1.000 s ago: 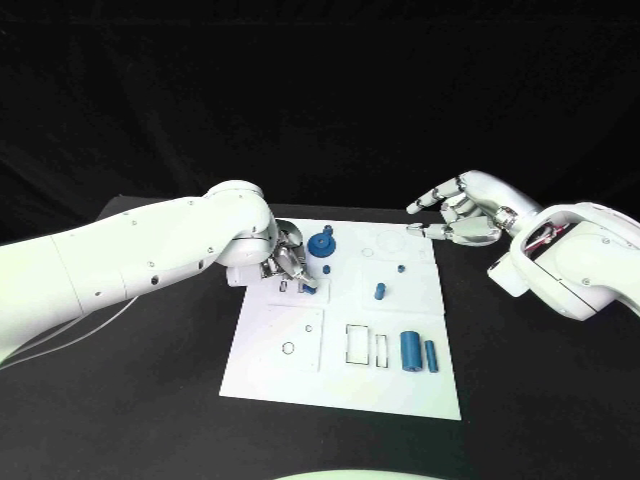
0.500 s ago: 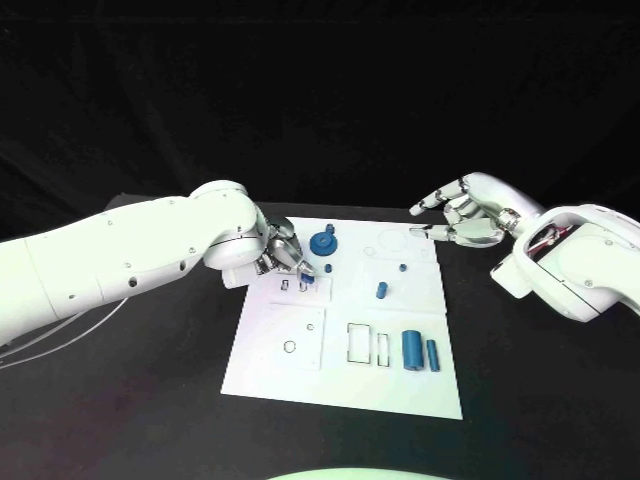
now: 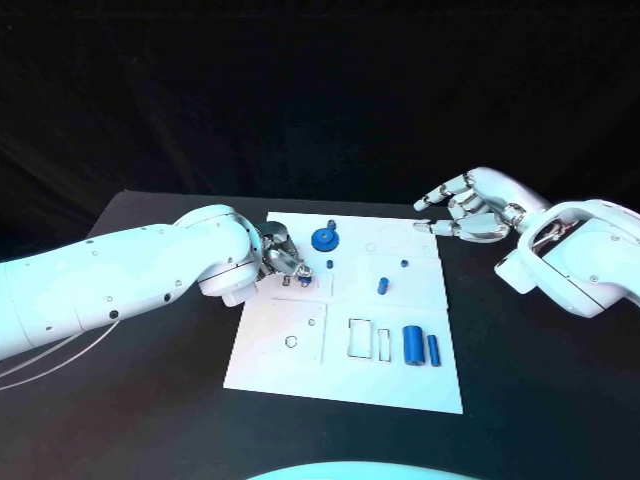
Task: Assemble the parts on the task board
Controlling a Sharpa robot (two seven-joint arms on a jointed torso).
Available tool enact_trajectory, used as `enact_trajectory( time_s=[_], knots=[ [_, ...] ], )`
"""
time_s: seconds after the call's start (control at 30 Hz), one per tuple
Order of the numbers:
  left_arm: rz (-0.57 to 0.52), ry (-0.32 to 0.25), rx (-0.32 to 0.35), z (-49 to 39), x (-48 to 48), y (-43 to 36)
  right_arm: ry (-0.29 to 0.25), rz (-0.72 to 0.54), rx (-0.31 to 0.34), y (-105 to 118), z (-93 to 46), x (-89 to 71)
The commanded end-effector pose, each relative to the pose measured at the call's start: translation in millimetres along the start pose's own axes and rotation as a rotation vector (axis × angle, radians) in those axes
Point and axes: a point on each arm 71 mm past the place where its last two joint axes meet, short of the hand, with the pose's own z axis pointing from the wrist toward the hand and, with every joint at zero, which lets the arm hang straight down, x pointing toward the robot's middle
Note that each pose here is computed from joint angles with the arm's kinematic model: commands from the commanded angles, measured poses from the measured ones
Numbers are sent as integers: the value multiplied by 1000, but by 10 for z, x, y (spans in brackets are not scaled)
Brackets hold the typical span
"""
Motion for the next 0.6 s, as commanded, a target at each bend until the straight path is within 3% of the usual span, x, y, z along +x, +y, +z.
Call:
enact_trajectory(
  time_s=[0.03, 0.3, 0.6],
  knots=[
    [58, -90, 27, -1, -10, -26, -2, -14, -16, 12, -4, 1],
    [139, -67, 16, 40, 69, -9, -4, -18, -18, 11, -13, -4],
    [162, -47, 2, 65, 73, 16, -4, -18, -19, 12, -11, -3]
  ],
)
